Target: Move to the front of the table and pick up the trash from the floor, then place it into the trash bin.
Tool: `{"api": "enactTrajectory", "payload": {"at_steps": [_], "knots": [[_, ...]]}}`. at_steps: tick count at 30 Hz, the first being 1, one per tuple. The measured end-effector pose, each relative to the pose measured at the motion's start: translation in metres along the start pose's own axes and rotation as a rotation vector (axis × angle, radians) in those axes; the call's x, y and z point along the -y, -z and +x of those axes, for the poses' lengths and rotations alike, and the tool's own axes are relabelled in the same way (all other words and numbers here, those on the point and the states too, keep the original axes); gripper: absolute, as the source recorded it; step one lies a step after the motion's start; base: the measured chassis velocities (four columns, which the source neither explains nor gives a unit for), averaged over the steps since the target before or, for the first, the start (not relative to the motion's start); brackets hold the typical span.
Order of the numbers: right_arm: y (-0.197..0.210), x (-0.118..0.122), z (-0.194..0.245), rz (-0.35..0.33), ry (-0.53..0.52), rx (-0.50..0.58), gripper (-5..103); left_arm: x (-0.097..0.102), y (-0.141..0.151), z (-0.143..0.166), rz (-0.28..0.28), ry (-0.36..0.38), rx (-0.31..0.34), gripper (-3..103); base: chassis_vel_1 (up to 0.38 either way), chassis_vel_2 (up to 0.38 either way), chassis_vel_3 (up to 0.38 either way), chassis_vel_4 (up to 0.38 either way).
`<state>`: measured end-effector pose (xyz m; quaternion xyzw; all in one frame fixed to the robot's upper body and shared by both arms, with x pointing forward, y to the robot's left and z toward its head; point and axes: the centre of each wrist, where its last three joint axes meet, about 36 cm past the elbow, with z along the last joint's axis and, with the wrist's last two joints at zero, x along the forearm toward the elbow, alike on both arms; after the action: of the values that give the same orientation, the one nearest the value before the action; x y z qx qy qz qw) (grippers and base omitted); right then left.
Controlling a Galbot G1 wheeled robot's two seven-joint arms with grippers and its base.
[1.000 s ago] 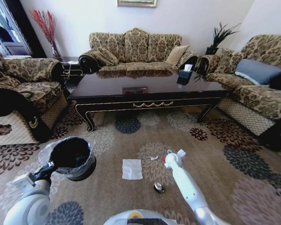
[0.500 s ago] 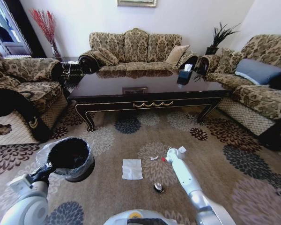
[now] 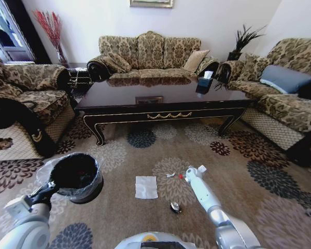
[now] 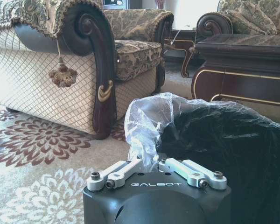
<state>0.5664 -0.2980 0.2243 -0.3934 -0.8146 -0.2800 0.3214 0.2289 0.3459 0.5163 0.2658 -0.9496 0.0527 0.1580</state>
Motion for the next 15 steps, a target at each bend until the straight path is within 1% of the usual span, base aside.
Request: {"api": "enactTrajectory", "payload": {"at_steps": [6,7,8,10,12,15], "knots": [[-0.008,0.009,-0.010,0.010,0.000,-0.005,100,-0.002,0.001,0.004,-0.001,0.006,-0.002,3,0.000,0.000,0.000,0.000],[-0.010,0.010,-0.011,0.015,-0.001,-0.006,103,-0.002,0.001,0.005,-0.001,0.006,-0.003,3,0.000,0.000,0.000,0.000],[-0.012,0.012,-0.012,0.020,-0.001,-0.007,103,-0.002,0.001,0.005,-0.001,0.007,-0.005,3,0.000,0.000,0.000,0.000],[-0.014,0.014,-0.013,0.027,0.001,-0.008,95,-0.002,0.001,0.006,0.000,0.006,-0.005,3,0.000,0.000,0.000,0.000],[-0.014,0.015,-0.013,0.030,0.002,-0.009,95,-0.002,0.001,0.006,0.001,0.006,-0.005,3,0.000,0.000,0.000,0.000],[-0.017,0.017,-0.012,0.038,0.007,-0.010,79,-0.001,0.000,0.006,0.001,0.002,-0.007,3,0.000,0.000,0.000,0.000]]}}
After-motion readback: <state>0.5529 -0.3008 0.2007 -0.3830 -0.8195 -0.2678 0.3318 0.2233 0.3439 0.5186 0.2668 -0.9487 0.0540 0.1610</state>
